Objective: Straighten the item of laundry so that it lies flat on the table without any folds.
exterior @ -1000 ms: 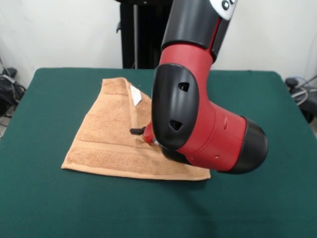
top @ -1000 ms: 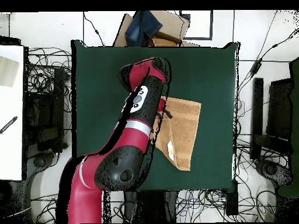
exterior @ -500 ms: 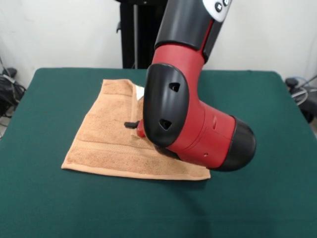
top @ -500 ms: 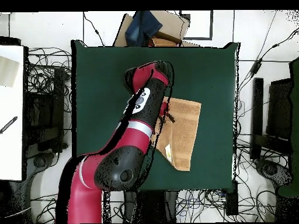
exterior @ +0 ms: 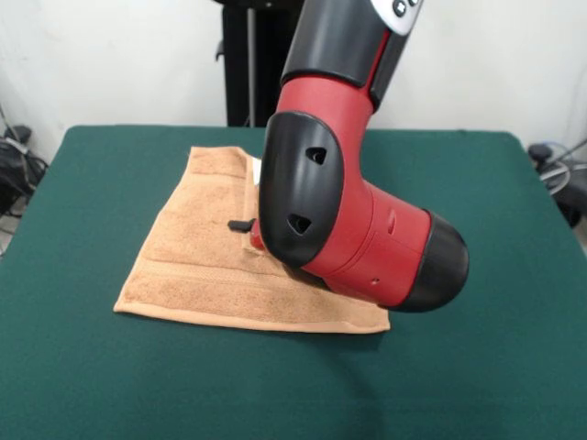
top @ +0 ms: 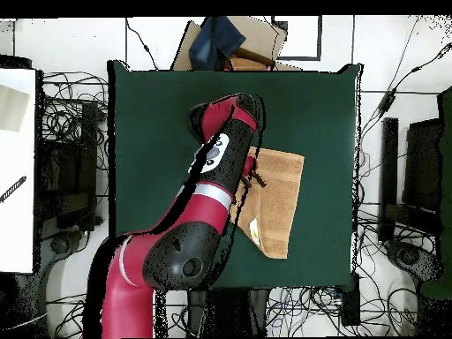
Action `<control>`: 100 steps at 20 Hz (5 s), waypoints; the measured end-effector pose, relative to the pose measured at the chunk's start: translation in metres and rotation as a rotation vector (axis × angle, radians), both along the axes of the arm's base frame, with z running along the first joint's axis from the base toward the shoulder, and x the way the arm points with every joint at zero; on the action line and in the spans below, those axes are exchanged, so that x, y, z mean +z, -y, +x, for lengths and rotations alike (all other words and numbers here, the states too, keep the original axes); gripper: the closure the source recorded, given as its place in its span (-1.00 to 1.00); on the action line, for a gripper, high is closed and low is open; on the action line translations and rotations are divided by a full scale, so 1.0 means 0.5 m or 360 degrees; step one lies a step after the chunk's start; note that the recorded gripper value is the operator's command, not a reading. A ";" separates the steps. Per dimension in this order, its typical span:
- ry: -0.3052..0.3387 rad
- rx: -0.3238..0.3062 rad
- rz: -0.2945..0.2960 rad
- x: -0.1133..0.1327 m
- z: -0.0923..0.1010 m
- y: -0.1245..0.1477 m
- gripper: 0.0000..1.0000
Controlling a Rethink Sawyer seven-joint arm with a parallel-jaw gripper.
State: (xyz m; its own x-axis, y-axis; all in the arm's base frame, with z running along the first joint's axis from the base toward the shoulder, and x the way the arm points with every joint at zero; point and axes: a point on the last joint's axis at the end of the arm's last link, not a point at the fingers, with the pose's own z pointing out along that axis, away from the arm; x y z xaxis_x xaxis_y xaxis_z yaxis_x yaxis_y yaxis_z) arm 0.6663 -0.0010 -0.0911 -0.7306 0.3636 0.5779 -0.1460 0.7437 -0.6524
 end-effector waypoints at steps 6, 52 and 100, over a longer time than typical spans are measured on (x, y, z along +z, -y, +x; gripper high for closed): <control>-0.0010 -0.0003 -0.0017 0.007 -0.005 0.010 -1.00; -0.0053 -0.0020 0.0023 -0.029 0.065 0.009 -1.00; 0.0018 0.0024 0.0037 0.013 0.006 -0.012 -1.00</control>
